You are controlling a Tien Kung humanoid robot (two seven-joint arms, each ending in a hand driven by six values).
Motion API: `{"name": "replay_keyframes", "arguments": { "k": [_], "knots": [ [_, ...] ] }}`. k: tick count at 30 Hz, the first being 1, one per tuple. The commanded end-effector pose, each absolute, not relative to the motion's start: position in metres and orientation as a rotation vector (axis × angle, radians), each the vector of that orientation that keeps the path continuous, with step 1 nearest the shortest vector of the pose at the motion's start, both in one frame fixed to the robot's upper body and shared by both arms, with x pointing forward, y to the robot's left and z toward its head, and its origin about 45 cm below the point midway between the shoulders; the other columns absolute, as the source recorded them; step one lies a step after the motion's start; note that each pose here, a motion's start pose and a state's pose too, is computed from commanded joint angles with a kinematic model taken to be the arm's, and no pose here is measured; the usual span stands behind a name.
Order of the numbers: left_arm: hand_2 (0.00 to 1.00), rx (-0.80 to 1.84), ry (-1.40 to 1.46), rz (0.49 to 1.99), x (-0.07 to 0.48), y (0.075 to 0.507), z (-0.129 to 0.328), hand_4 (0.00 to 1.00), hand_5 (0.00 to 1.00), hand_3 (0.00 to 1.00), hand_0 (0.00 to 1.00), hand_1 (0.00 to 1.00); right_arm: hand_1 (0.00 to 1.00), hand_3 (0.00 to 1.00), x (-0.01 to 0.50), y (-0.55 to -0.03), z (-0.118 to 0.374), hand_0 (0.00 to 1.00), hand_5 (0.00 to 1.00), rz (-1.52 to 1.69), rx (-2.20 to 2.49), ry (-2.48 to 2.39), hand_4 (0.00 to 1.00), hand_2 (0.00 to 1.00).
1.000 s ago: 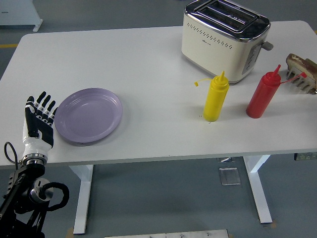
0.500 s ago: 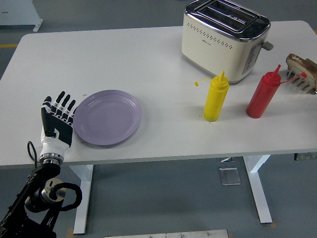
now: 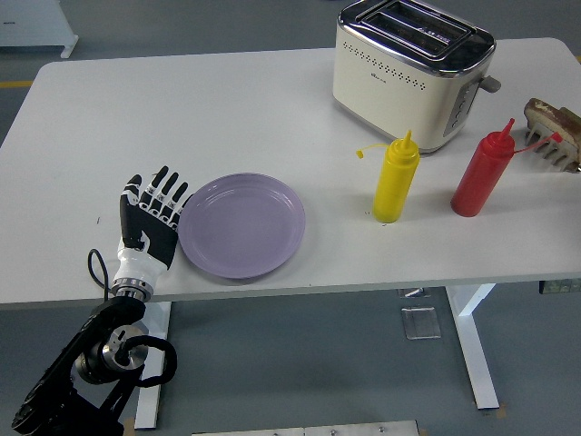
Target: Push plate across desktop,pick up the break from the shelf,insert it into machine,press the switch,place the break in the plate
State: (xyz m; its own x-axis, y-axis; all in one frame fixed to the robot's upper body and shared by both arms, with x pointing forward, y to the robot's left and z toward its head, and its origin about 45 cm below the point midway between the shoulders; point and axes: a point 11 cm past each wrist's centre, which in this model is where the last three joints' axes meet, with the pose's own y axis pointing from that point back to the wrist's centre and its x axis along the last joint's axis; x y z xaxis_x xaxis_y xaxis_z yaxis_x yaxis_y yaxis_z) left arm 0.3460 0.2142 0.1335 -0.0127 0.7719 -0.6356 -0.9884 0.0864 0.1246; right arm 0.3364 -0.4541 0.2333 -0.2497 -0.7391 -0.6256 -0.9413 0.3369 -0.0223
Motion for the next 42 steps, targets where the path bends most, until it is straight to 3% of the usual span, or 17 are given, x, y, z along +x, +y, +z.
{"name": "replay_keyframes", "arguments": {
  "k": [14,29,30,35,36,41,42],
  "knots": [
    [0.873,-0.415,0.69,1.345,0.35,0.18,0.139,0.56,0.998,0.826,0.856,0.859,0.681,0.664,0.338,-0.452,0.234,0.741,0.405,0.49,-1.475,2.06,0.395,0.677],
    [0.872,-0.536,0.538,1.469,0.355,0.224,0.183,0.564,0.998,0.829,0.851,0.86,0.683,0.663,0.341,-0.46,0.269,0.744,0.399,0.227,-1.502,2.237,0.394,0.676],
    [0.869,-0.551,0.53,1.48,0.355,0.229,0.187,0.565,0.998,0.829,0.848,0.855,0.735,0.715,0.342,-0.461,0.273,0.761,0.33,0.19,-1.502,2.264,0.433,0.729],
    [0.869,-0.654,0.536,1.52,0.354,0.255,0.205,0.565,0.998,0.829,0.848,0.855,0.735,0.715,0.356,-0.466,0.294,0.761,0.33,-0.01,-1.548,2.429,0.433,0.729],
    [0.869,-0.683,0.537,1.533,0.353,0.263,0.209,0.565,0.998,0.826,0.847,0.85,0.76,0.766,0.361,-0.467,0.298,0.791,0.301,-0.058,-1.57,2.476,0.524,0.762],
    [0.869,-0.764,0.524,1.584,0.352,0.293,0.221,0.565,0.998,0.826,0.847,0.85,0.76,0.766,0.381,-0.467,0.318,0.791,0.301,-0.308,-1.723,2.635,0.524,0.762],
    [0.869,-0.772,0.52,1.593,0.351,0.297,0.222,0.566,0.998,0.826,0.846,0.849,0.787,0.806,0.385,-0.467,0.32,0.821,0.297,-0.355,-1.764,2.66,0.625,0.81]
  ]
}}
